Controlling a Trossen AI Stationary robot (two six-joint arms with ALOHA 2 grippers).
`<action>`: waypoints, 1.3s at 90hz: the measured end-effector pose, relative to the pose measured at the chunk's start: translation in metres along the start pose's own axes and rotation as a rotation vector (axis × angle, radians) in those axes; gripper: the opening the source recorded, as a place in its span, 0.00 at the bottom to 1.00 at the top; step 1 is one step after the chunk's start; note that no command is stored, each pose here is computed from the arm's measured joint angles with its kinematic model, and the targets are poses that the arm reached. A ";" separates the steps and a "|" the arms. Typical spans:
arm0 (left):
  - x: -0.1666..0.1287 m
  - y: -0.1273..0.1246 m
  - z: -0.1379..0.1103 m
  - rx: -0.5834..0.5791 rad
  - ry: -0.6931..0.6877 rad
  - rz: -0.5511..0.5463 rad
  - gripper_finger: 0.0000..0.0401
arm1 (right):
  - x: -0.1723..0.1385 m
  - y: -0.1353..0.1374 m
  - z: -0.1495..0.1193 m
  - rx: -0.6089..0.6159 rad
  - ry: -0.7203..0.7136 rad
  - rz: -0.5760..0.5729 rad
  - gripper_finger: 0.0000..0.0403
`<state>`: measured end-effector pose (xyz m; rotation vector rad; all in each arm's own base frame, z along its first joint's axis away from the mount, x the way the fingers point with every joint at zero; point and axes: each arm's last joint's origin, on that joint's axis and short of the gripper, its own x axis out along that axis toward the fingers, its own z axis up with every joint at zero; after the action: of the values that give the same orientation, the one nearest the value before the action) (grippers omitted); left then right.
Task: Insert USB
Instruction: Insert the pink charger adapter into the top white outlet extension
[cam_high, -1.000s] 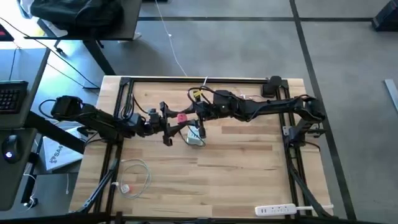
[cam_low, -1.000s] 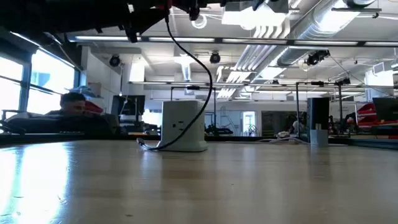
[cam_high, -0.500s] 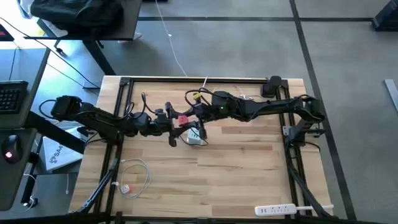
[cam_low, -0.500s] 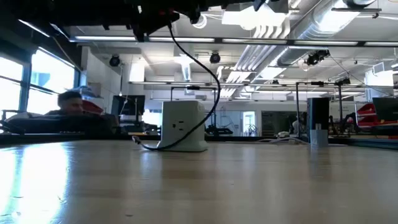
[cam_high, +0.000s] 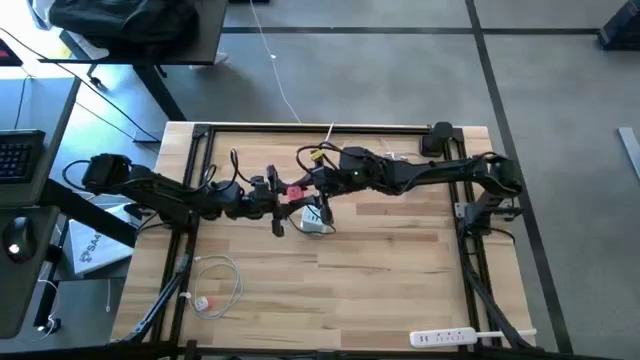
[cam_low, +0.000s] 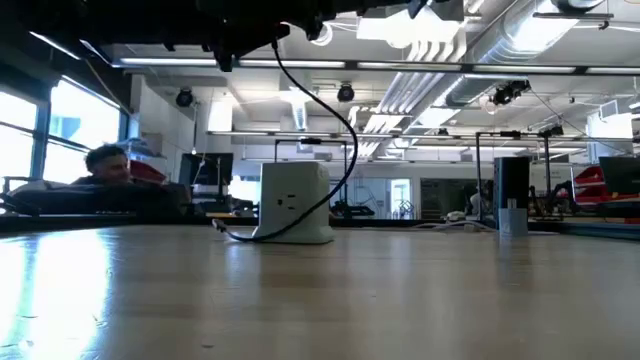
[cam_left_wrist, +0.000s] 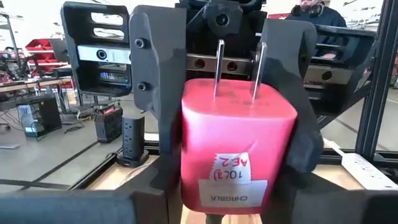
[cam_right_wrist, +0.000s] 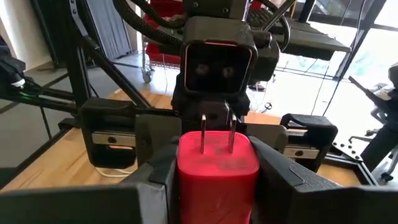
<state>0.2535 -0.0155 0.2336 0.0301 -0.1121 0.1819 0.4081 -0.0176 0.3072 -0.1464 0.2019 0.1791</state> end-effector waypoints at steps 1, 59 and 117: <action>0.000 0.000 0.000 -0.001 0.001 0.000 0.30 | 0.000 0.000 0.000 0.002 0.001 0.000 0.31; 0.001 0.002 -0.001 -0.009 0.008 -0.017 0.30 | 0.000 0.001 -0.004 0.007 0.042 0.009 0.33; -0.022 0.006 0.009 0.001 0.166 0.010 0.61 | -0.022 0.002 -0.004 -0.013 0.219 -0.038 0.28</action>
<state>0.2303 -0.0133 0.2400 0.0157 0.0535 0.1940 0.3858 -0.0196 0.3077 -0.1831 0.4156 0.1262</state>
